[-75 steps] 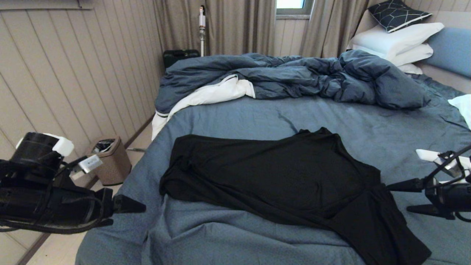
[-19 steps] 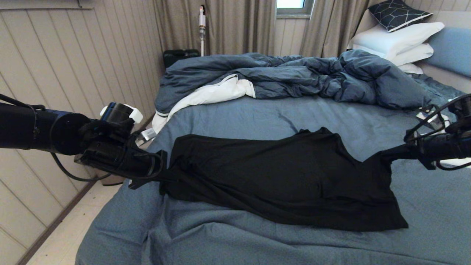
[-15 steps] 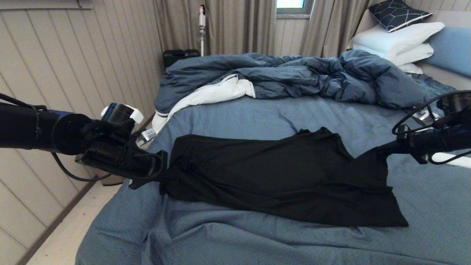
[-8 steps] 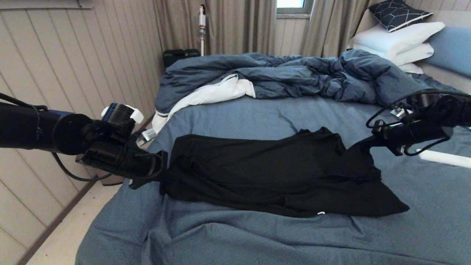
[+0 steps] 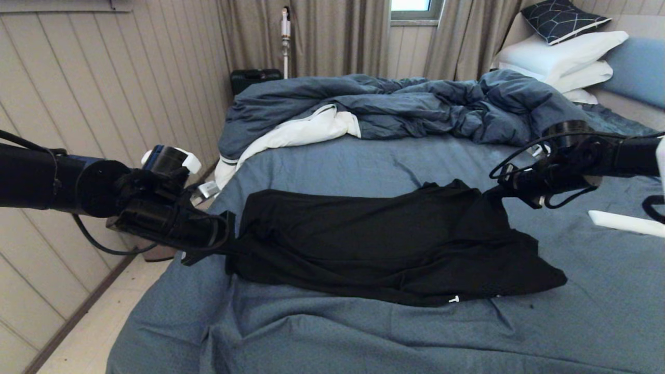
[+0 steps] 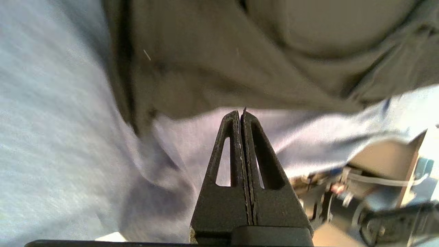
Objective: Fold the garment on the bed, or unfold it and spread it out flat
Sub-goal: Fold the black T-shirt
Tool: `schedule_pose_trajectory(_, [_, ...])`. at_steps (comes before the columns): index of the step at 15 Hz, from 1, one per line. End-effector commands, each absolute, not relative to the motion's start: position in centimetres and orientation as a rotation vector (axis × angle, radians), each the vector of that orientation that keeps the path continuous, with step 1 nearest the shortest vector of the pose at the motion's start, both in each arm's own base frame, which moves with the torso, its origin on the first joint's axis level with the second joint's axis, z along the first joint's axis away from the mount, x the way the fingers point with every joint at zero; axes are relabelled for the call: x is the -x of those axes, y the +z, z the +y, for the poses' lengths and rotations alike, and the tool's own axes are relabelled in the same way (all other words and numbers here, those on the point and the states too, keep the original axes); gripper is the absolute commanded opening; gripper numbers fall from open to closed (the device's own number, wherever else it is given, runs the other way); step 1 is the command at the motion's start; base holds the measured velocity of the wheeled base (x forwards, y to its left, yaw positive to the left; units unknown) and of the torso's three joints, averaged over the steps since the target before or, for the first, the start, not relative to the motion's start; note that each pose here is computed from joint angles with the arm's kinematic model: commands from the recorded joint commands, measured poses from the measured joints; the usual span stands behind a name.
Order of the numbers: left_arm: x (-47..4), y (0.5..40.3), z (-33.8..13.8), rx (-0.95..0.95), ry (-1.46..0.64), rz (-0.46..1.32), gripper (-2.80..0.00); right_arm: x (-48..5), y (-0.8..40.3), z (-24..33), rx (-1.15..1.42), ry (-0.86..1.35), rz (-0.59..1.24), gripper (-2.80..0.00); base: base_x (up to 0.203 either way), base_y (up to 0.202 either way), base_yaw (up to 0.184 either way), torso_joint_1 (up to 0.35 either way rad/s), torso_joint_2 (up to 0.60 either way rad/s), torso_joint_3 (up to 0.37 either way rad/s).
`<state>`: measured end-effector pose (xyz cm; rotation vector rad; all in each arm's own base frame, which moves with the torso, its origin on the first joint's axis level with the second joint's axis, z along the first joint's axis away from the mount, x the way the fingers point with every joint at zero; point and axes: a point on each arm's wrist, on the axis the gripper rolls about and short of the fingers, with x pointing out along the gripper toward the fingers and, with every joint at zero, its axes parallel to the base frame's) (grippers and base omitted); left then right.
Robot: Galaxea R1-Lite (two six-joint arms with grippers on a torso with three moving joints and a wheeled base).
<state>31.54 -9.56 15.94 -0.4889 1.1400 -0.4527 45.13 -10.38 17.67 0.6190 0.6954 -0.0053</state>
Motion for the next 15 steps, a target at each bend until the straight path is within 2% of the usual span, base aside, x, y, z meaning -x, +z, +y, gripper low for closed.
schedule_pose_trajectory(1, [-31.8, 16.0, -9.3, 0.505, -0.447, 1.123, -2.80, -45.3, 18.2, -10.0, -0.633, 0.001, 0.664, -2.80, 0.000, 0.000, 0.000, 0.000, 0.00, 0.000])
schedule_pose_trajectory(4, [-32.0, 16.3, -9.3, 0.557, -0.432, 1.077, -2.80, -46.1, 19.4, -9.8, -0.692, -0.023, 0.538, -2.80, 0.000, 0.000, 0.000, 0.000, 0.00, 0.000])
schedule_pose_trajectory(15, [-32.1, 16.4, -9.0, 0.570, -0.425, 1.074, -2.80, -46.4, 19.4, -9.0, -0.656, -0.073, 0.518, -2.80, 0.000, 0.000, 0.000, 0.000, 0.00, 0.000])
